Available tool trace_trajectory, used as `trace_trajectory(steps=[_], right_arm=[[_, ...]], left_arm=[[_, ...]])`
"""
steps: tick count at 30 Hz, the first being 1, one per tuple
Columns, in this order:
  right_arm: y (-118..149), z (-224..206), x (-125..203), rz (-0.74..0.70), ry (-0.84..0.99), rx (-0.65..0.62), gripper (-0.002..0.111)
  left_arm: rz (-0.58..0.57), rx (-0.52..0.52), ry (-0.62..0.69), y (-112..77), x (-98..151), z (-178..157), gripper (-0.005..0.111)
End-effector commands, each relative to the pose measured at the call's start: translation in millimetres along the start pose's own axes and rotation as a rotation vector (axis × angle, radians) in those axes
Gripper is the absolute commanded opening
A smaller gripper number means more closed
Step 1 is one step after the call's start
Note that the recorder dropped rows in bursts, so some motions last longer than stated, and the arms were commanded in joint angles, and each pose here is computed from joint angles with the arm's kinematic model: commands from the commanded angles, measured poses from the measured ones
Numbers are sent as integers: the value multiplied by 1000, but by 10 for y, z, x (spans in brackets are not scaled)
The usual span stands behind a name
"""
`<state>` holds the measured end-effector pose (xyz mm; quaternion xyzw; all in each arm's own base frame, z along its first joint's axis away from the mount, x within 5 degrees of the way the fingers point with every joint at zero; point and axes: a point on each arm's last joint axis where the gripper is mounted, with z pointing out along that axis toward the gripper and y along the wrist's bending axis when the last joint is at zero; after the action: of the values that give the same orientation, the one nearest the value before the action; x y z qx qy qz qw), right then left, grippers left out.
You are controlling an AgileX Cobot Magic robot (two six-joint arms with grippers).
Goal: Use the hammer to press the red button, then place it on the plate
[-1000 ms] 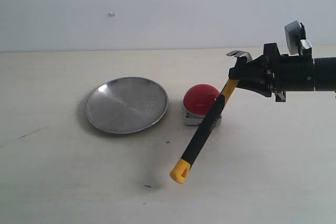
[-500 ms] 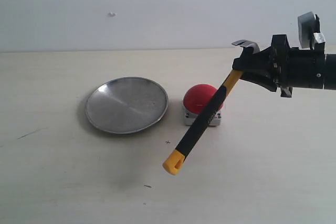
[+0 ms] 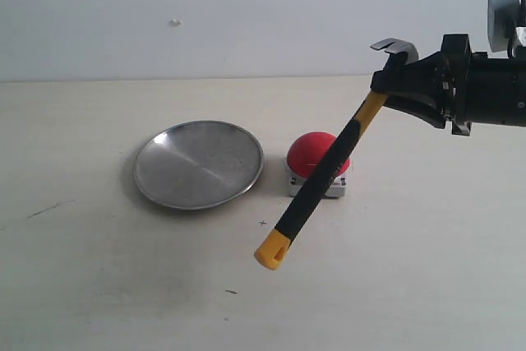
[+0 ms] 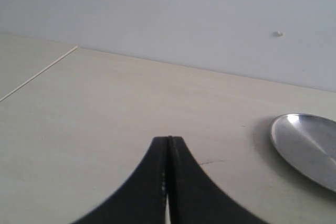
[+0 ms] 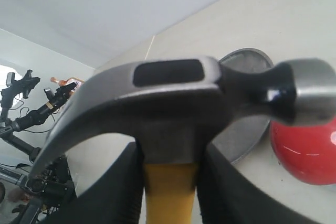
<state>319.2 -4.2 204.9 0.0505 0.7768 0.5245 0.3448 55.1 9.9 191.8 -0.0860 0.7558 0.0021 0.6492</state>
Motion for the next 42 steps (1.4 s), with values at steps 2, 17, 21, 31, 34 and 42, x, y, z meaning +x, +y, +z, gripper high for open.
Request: trace_trajectory(steps=[2,17,21,31,34,42], right_arm=[[176,-49,-55,-30,-44,-74,0],[189,-53,-54,-46,-42,-74,0],[186,-53,-44,-51,-30,-71,0],[184,-52,-38,-54,-24,-69,0],[184,-52,-36,-54,-22,-68,0],[182,-52,-29,-67,-14,-66,0]], left_arm=[[17,5,-5,-1,4,-2,0],[3,66,-112,-56,-93,-10,0],[39,89,-164,-79,-138,-18,0],[54,88,-167,-79,-141,-18,0],[14,110,-195,-96,-167,-24,0],[-431,278,-336,-170,-331,-85,0]])
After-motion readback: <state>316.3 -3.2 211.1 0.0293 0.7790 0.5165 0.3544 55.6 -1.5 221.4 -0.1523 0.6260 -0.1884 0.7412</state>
